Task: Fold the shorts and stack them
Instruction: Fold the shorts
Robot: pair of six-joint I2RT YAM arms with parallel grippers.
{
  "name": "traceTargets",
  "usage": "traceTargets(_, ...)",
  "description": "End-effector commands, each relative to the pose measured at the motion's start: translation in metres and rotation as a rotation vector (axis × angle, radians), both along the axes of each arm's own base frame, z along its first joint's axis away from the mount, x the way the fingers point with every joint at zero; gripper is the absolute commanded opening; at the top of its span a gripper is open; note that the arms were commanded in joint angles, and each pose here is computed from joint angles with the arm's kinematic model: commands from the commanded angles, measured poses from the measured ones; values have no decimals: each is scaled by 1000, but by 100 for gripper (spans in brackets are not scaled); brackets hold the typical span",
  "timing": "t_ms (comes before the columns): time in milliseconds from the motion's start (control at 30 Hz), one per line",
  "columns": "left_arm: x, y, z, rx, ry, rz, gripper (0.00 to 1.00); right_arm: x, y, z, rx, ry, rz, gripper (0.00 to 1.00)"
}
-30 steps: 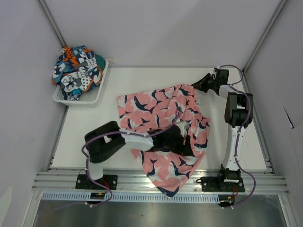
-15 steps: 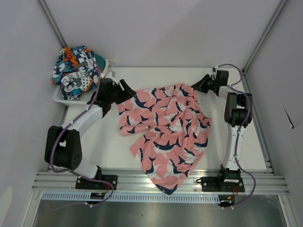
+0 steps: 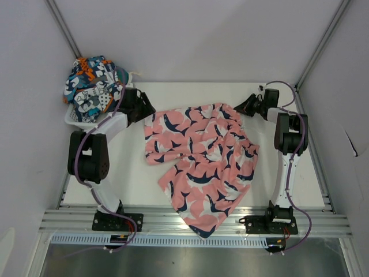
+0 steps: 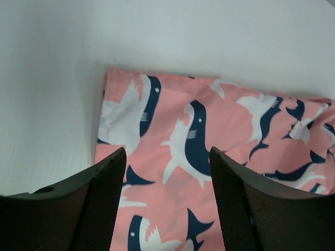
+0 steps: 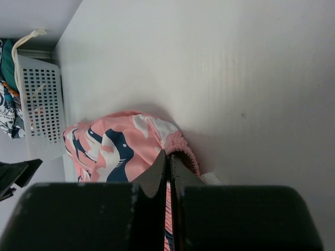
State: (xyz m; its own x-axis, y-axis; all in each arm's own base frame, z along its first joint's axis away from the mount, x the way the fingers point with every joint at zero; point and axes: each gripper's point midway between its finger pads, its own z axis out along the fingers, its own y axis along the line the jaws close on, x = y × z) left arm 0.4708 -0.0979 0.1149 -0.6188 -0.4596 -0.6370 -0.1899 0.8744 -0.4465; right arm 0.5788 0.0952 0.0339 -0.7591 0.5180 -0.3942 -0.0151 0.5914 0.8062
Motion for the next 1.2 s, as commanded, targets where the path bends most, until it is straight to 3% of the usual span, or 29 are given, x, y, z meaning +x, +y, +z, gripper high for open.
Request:
traceTargets(0, 21, 14, 2, 48, 7, 33, 67, 5, -5, 31, -7, -86, 8, 0)
traceTargets(333, 78, 25, -15, 83, 91, 87, 67, -1, -28, 27, -7, -73, -28, 0)
traceTargets(867, 101, 8, -49, 14, 192, -36, 67, -2, -36, 29, -1, -76, -48, 0)
traceTargets(1167, 99, 0, -57, -17, 213, -95, 57, -2, -39, 28, -2, -73, -54, 0)
